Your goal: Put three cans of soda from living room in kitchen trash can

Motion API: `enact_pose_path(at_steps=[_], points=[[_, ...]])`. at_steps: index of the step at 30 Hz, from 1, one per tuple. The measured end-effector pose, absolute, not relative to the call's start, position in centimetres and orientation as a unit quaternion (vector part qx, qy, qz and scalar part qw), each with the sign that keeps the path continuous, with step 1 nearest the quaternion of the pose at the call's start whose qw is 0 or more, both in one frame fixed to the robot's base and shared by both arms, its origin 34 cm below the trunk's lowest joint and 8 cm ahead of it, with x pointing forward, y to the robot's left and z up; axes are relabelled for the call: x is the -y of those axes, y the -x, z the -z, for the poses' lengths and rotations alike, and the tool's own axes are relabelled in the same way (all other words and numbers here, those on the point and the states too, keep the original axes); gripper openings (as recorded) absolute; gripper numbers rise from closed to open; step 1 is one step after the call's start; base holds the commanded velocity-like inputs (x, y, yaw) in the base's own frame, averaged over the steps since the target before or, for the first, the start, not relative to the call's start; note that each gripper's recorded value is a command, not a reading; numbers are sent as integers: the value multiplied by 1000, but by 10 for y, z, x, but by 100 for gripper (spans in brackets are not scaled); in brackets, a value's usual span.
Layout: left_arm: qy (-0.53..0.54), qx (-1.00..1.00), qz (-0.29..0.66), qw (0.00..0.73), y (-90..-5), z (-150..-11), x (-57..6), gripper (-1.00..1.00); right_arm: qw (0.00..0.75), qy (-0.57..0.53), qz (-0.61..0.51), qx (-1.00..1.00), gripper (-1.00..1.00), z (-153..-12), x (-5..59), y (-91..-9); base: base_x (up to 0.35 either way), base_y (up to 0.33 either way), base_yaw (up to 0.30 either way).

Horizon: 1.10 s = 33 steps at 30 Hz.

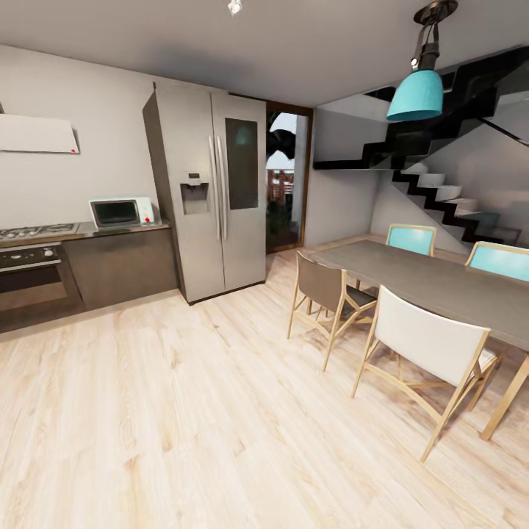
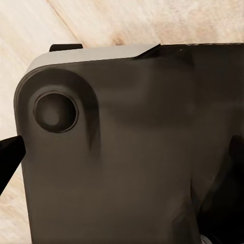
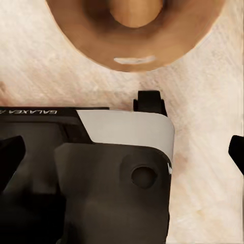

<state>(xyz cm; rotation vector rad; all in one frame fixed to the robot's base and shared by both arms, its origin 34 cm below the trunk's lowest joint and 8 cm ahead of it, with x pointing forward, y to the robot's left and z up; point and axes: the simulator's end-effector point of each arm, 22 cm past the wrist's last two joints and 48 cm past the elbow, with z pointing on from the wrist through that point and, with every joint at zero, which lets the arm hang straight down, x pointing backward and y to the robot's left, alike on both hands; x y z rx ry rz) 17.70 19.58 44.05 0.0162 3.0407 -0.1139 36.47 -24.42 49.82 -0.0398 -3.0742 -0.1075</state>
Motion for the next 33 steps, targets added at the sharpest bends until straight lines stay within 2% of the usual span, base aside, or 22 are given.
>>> enact_pose_path(at_steps=[6, 11, 15, 27, 33], points=[[-5, -998, 38, 49, -177, -441, -195, 100, -15, 7, 35, 999, 100, -556, 244, -407, 0, 0, 0], [-5, -998, 38, 49, -177, -440, -196, 100, -125, 1, 32, 992, 100, -633, 245, -460, 0, 0, 0], [-5, -998, 38, 49, -177, -440, -196, 100, -169, 2, 25, 985, 100, -661, 251, -478, 0, 0, 0], [-4, -998, 39, 48, -176, -441, -195, 100, -105, -3, 24, 994, 100, -621, 244, -450, 0, 0, 0], [-3, -998, 39, 47, -176, -441, -194, 100, -96, -14, 31, 995, 100, -603, 228, -456, 0, 0, 0]])
